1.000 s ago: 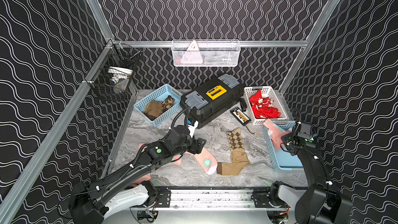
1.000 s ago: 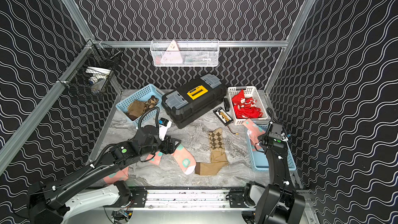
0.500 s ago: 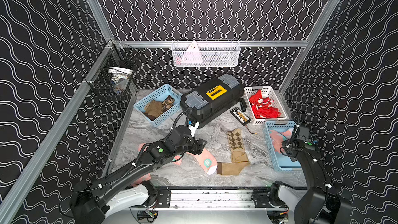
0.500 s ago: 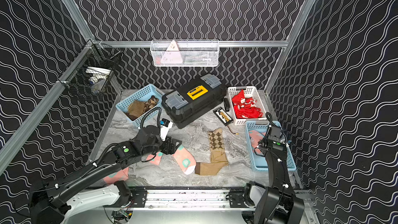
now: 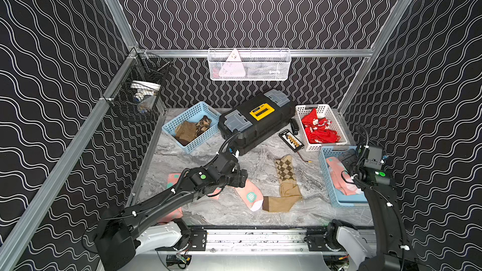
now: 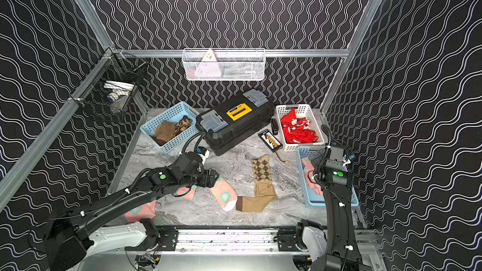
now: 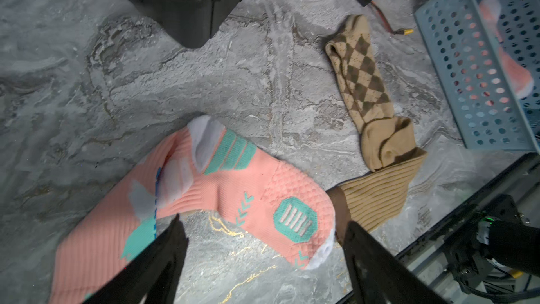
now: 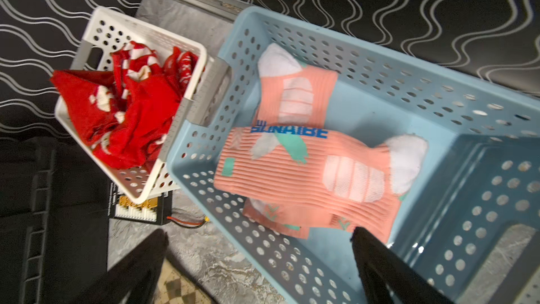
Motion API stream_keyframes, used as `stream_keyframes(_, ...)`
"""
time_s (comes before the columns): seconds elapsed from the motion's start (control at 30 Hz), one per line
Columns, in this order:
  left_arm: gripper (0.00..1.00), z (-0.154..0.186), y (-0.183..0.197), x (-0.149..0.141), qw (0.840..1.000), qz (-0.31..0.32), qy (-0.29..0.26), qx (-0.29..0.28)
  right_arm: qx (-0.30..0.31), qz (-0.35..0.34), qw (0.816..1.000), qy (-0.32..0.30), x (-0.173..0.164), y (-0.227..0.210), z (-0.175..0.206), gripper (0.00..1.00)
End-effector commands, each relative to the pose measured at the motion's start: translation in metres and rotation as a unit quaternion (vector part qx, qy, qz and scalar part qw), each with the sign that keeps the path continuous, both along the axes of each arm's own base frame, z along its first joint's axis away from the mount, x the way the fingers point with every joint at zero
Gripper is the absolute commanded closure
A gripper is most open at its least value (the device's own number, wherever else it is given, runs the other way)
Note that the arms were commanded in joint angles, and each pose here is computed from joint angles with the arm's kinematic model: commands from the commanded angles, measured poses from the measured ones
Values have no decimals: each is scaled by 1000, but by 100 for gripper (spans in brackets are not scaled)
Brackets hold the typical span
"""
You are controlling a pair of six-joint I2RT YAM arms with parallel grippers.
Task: Sort the socks into the basket by color
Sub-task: Place the sock in the bin, then pick up the sock at the center of the board.
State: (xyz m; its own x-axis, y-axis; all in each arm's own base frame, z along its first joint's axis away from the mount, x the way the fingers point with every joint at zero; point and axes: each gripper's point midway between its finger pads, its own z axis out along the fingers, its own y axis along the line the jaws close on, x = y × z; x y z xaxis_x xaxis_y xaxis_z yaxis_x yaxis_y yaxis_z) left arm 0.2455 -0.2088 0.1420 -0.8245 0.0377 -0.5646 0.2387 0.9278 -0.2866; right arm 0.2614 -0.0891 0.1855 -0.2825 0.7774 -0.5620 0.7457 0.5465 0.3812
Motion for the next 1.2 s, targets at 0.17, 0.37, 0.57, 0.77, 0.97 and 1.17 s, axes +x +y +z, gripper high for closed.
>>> stream_keyframes(0.17,6,-39,11,9,996,46,39,60,16,145,989,0,23,61,11,0)
stream_keyframes(0.37,9,-69,3,16,995,47,54,73,33,201,979,-17,32,87,16,0)
stream_keyframes(0.57,16,-92,-7,28,993,43,67,91,40,228,973,-23,35,96,18,0)
stream_keyframes(0.77,18,-121,-4,29,986,52,97,127,43,238,970,-26,36,100,17,0)
stream_keyframes(0.97,34,-133,-1,27,981,59,116,146,46,245,968,-35,37,102,20,0)
stream_keyframes(1.17,78,-125,1,24,983,60,109,136,55,252,965,-40,38,107,20,0)
